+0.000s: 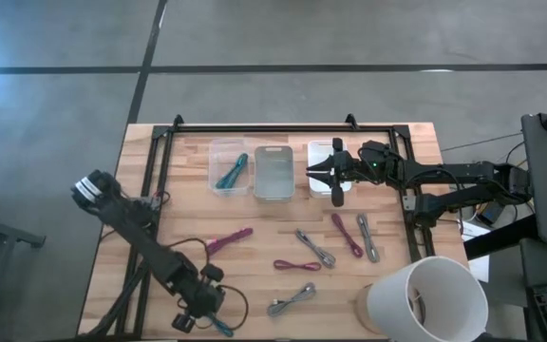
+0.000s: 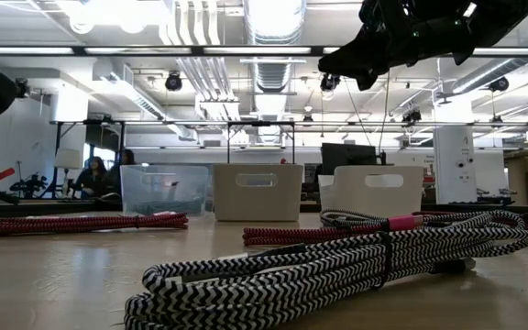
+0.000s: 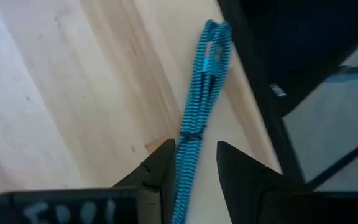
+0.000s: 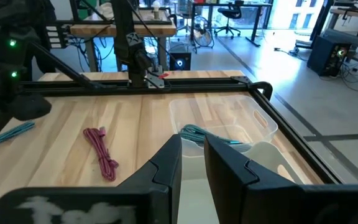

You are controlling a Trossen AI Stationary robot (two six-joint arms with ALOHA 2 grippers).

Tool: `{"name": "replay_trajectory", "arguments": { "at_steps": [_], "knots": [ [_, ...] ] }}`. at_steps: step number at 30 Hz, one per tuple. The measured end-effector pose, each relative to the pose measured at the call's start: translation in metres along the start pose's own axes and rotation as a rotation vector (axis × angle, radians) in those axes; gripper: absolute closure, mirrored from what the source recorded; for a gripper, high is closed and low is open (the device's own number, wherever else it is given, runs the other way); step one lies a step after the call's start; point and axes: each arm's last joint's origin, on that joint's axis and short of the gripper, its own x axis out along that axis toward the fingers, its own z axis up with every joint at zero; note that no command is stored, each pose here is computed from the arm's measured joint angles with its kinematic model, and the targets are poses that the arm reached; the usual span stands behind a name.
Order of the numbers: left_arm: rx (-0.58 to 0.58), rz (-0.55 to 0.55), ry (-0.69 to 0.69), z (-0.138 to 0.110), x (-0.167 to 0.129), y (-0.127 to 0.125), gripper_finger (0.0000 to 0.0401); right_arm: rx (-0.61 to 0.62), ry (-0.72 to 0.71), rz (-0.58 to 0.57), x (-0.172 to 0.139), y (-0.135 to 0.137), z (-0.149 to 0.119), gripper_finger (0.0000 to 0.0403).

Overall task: Pick & Place USB Port
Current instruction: Put the blue charger cable into the transparent bin

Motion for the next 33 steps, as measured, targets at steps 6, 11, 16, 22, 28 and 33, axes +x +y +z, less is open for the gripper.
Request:
{"name": "replay_trajectory", "arguments": {
  "at_steps": [6, 11, 16, 22, 28, 33],
  "knots": [
    [0.022, 0.013, 0.028, -0.006, 0.015, -0.006, 0.0293, 0.0, 0.0, 0.0, 0.0, 0.0, 0.0, 0.0339],
    [0.036, 0.023, 0.031, -0.009, 0.027, -0.01, 0.0293, -0.001, 0.0, 0.0, 0.0, 0.0, 0.0, 0.0339],
    [0.035, 0.085, 0.033, -0.012, 0.036, -0.006, 0.0293, -0.007, 0.0, -0.001, 0.0, 0.0, 0.0, 0.0339],
    [0.035, 0.114, 0.04, -0.021, 0.039, 0.0, 0.0296, -0.048, -0.001, 0.0, 0.0, 0.0, 0.0, 0.0339],
    [0.037, 0.139, 0.01, -0.023, 0.04, 0.003, 0.0343, -0.057, -0.001, 0.0, 0.0, 0.0, 0.0, 0.0339],
    [0.04, 0.147, 0.004, -0.023, 0.041, 0.004, 0.0393, -0.057, -0.001, 0.0, 0.0, 0.0, 0.0, 0.0339]
  ]
}}
